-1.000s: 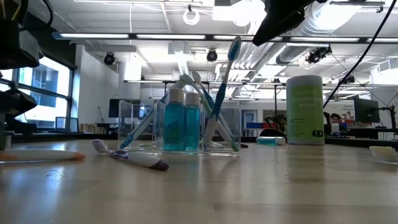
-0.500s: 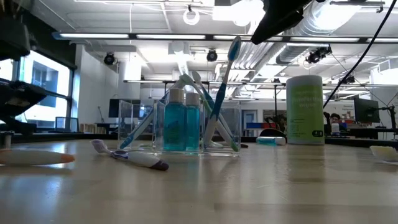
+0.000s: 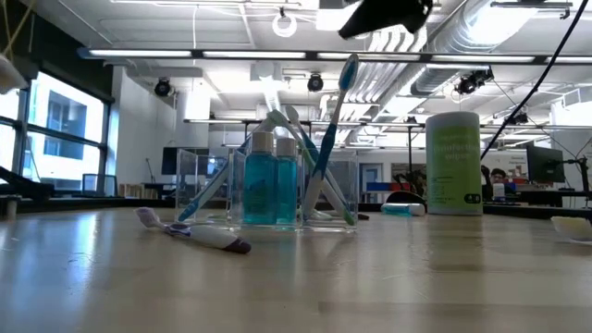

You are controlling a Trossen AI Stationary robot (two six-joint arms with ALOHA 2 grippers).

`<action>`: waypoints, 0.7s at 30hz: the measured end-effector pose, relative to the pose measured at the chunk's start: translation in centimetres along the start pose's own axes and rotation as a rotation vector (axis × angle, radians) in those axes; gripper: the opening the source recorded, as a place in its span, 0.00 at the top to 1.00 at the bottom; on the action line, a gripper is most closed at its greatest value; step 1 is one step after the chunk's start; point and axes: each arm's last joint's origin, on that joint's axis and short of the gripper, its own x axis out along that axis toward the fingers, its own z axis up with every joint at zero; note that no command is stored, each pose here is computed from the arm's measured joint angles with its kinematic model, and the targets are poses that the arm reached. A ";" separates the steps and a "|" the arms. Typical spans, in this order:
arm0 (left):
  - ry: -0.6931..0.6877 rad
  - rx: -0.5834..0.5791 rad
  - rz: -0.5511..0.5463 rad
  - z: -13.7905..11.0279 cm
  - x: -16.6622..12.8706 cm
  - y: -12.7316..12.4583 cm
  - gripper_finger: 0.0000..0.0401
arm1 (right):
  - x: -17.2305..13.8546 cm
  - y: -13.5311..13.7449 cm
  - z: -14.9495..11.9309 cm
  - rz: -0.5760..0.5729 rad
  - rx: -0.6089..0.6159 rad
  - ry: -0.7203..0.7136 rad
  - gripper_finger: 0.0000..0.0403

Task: Pick & Place toothbrushing station
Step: Put the orange toothbrush into the right side of the transparent organizer

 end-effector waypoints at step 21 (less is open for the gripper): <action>-0.023 0.455 0.109 1.7 4.3 2.6 0.97 | 7.7 -1.2 1.1 0.417 0.035 -0.328 0.42</action>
